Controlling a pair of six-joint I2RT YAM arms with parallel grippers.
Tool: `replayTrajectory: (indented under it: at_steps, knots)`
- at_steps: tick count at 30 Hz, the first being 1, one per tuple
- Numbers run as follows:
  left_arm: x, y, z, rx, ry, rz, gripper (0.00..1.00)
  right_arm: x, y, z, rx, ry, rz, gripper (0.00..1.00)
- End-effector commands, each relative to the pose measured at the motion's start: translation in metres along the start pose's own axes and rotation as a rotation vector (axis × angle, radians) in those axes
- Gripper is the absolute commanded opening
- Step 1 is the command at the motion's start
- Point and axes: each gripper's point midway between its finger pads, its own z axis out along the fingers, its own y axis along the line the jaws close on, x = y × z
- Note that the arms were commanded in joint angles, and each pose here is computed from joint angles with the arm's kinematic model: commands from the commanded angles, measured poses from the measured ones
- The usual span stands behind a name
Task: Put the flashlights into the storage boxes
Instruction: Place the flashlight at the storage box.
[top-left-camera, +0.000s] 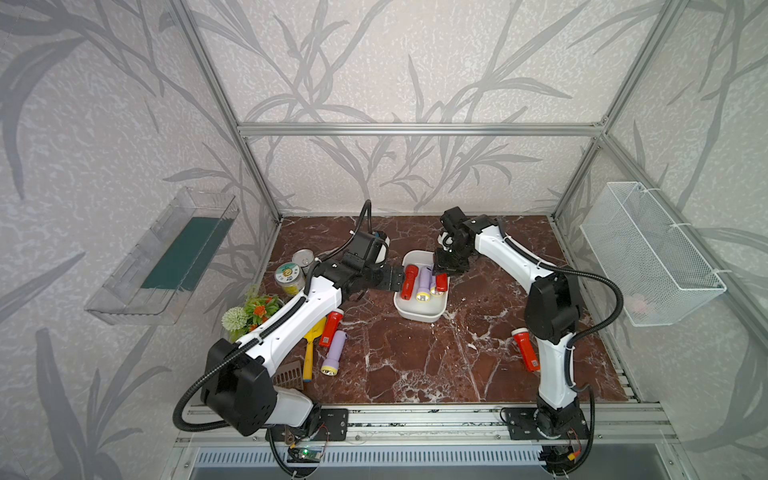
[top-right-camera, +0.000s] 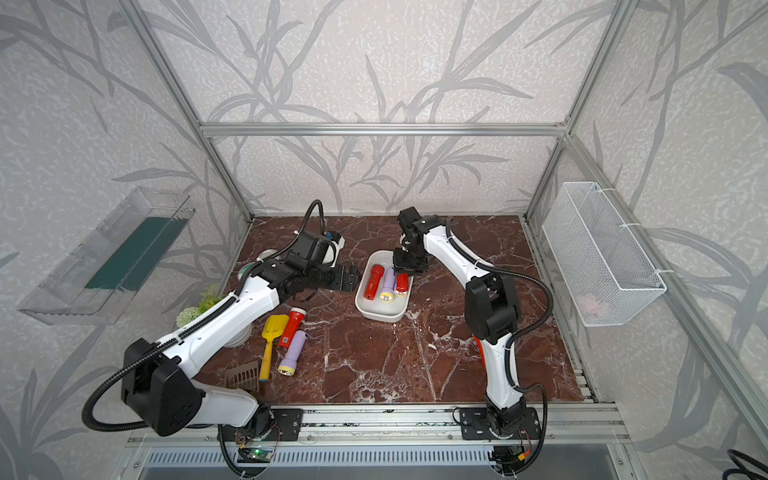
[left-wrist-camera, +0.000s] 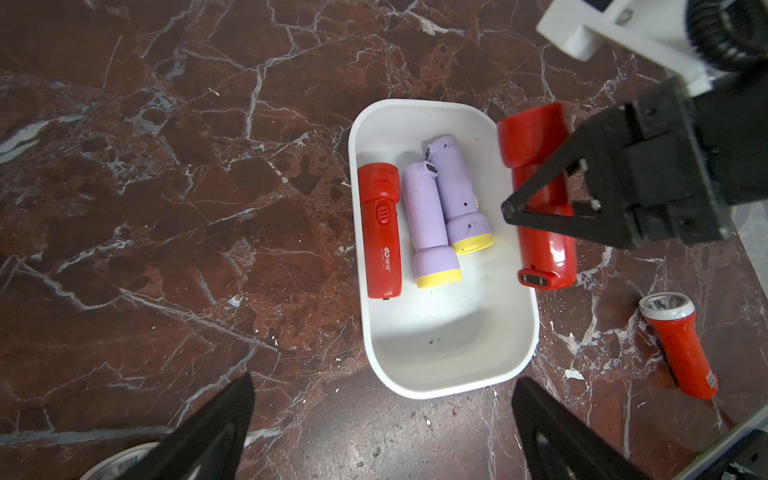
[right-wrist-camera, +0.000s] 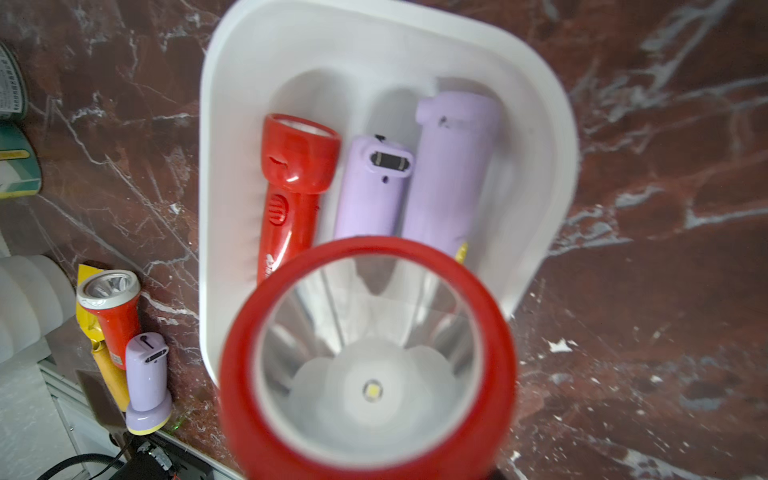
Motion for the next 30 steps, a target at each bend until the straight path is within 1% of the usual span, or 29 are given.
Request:
replayTrajectory:
  at_steps: [1,7,15,20,22,30]
  knots:
    - [0.000,-0.005,-0.020,0.040,-0.028,0.028,0.99,0.000,0.014,0.010,-0.030,0.034,-0.005,0.37]
    - [0.002,-0.011,-0.042,0.090,-0.073,0.038,0.99,-0.005,0.028,0.037,-0.059,0.070,-0.006,0.37]
    - [0.005,-0.003,-0.056,0.053,-0.093,0.039,0.99,-0.010,0.037,0.060,-0.080,0.095,0.009,0.37]
    - [0.007,0.002,-0.059,0.034,-0.096,0.038,0.99,-0.010,0.040,0.068,-0.090,0.107,0.022,0.38]
    - [0.009,0.003,-0.059,0.031,-0.094,0.038,0.99,-0.010,0.040,0.070,-0.094,0.110,0.029,0.39]
    - [0.011,0.006,-0.057,0.024,-0.086,0.043,0.99,-0.006,0.039,0.066,-0.081,0.111,0.030,0.50]
